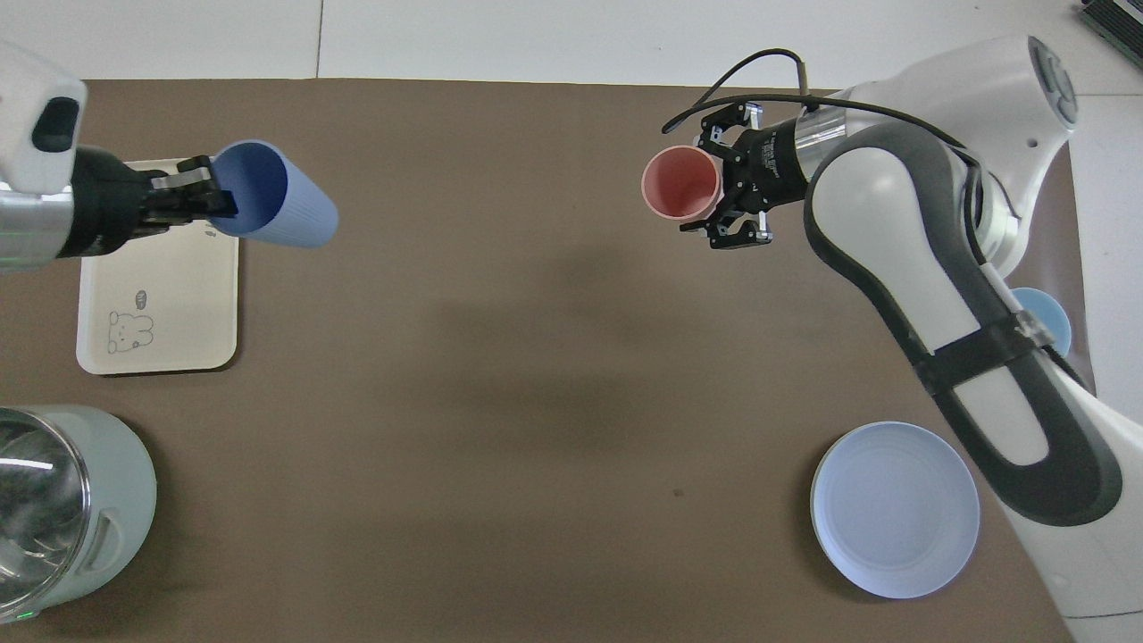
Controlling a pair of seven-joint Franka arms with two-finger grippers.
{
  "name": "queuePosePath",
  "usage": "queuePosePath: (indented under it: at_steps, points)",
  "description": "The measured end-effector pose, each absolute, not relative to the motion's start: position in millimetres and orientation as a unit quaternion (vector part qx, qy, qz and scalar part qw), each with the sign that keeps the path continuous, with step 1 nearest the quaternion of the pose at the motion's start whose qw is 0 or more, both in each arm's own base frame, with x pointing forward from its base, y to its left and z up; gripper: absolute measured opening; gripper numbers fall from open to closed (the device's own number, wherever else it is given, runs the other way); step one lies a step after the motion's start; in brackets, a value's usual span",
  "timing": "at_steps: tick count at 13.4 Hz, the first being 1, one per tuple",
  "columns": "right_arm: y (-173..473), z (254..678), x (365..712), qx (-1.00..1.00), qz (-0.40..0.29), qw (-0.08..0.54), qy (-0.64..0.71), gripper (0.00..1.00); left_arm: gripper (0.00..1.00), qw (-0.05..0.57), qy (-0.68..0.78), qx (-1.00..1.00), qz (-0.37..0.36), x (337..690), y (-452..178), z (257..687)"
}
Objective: Place cup on tray
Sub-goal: 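Carry the blue cup over the white tray while the right gripper withdraws, then lower the blue cup upright onto the tray and release with the left gripper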
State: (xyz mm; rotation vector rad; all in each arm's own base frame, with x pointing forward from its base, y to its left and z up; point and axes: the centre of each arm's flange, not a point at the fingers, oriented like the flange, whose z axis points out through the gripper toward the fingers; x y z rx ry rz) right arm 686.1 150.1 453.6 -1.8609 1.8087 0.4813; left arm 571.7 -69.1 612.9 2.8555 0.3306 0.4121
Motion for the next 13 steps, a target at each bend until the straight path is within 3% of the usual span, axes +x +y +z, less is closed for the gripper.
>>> queuePosePath:
  at_steps: [3,6,9,13]
  points:
    - [61,429,690,-0.613,0.204,0.263,0.717,0.8,0.06,0.114,0.082,0.98,0.141,577,58,578]
    - [-17,391,675,-0.557,0.223,0.265,0.755,0.8,0.06,0.112,0.044,0.981,0.15,591,152,507]
    - [-64,345,652,-0.531,0.242,0.289,0.759,0.8,0.06,0.109,0.038,0.981,0.153,607,178,446]
    - [-97,292,629,-0.533,0.239,0.291,0.758,0.8,0.06,0.123,0.031,0.979,0.157,604,177,396]
